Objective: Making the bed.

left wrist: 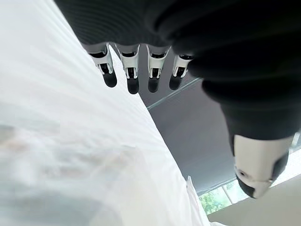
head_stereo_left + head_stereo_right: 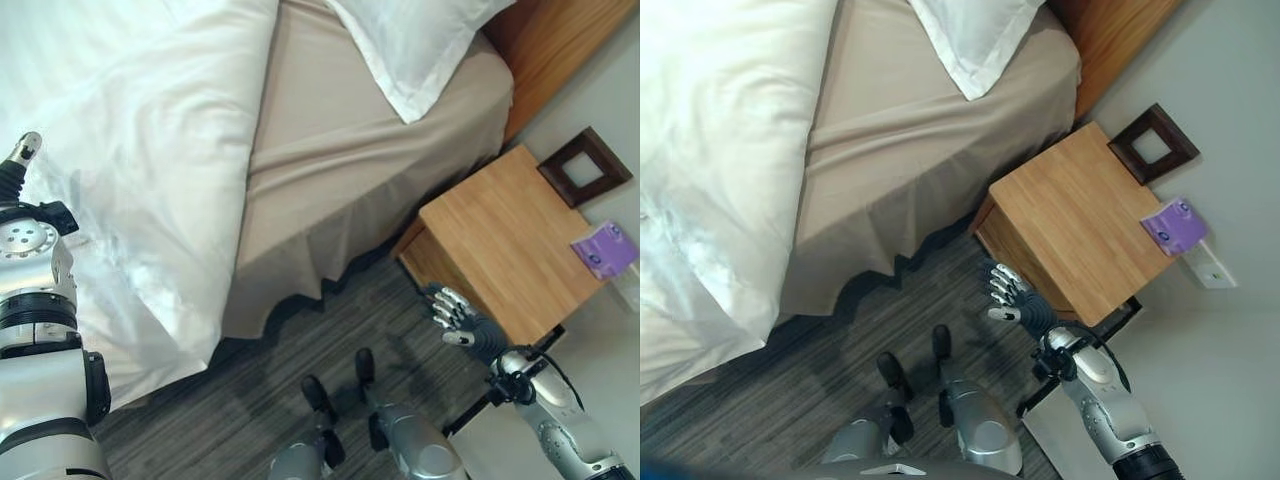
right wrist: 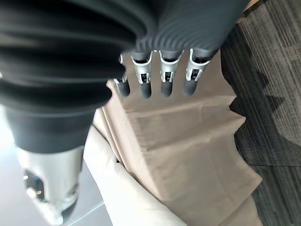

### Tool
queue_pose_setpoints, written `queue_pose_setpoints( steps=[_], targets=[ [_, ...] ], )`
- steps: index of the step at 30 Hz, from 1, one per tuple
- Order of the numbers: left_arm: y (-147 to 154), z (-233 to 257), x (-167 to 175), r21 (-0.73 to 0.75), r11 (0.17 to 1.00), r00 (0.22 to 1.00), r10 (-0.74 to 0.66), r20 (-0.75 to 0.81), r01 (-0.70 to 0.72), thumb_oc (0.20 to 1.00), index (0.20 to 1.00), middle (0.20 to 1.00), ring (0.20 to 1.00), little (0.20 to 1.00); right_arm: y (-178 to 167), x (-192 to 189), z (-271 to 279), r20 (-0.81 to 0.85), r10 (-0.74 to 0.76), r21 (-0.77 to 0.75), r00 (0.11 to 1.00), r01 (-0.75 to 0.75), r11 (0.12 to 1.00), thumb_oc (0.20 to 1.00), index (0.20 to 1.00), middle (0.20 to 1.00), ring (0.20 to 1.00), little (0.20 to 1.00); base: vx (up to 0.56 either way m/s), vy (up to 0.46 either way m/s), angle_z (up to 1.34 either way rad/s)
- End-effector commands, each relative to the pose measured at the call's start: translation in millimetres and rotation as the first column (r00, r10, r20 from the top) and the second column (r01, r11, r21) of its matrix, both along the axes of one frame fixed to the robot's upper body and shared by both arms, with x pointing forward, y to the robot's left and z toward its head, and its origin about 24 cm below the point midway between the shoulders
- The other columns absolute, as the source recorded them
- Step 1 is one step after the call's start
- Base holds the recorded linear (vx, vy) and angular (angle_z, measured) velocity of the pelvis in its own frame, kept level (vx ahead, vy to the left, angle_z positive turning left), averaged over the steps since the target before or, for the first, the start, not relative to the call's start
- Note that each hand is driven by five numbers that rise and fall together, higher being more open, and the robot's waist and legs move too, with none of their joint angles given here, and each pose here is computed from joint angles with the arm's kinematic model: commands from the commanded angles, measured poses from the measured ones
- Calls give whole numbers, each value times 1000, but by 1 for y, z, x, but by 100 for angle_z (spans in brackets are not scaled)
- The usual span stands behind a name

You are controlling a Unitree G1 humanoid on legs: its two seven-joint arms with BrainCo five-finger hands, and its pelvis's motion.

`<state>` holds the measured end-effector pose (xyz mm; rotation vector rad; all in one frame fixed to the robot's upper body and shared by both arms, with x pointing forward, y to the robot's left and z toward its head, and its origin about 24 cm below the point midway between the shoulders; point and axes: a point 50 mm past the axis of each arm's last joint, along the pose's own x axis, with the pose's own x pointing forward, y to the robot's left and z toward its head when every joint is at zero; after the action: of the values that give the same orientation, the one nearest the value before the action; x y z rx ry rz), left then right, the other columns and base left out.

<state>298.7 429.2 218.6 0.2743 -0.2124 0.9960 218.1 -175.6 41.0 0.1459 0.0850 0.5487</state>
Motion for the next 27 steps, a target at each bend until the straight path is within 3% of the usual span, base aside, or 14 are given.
queue_pose_setpoints(
  steps=[1,8,14,21,22,23,27],
  targets=[
    [15,15,-14,-3,998,997,64,53,-64,1000,1000,1000,1000,1000,0,-4,14,77,-2,56,997,-2,998,1000,1000,1000,1000,1000,26,14,4],
    [6,15,-4,4,1000,999,-3,54,3,1000,1000,1000,1000,1000,1,-3,15,80,1,62,997,-6,998,1000,1000,1000,1000,1000,11,5,0],
    [-20,45,17,117,986,987,-131,90,120,1000,1000,1000,1000,1000,6,3,18,93,15,80,996,-22,997,1000,1000,1000,1000,1000,1,-3,-2],
    [-74,73,49,176,935,919,-339,200,307,1000,1000,1000,1000,1000,19,5,15,82,50,100,995,-58,993,1000,1000,1000,1000,1000,3,1,-1],
    [-87,73,55,181,920,903,-381,201,347,282,282,282,282,282,20,5,14,75,50,97,996,-57,994,1000,1000,1000,1000,1000,2,-3,5],
    [-95,74,59,193,909,893,-405,198,370,200,200,200,200,200,20,5,13,75,52,91,996,-58,994,1000,1000,1000,1000,1000,-5,-3,4],
    [-120,73,70,226,869,861,-481,167,441,200,200,200,200,200,18,4,11,70,50,71,996,-55,996,1000,1000,1000,1000,1000,-7,4,0]
  ],
)
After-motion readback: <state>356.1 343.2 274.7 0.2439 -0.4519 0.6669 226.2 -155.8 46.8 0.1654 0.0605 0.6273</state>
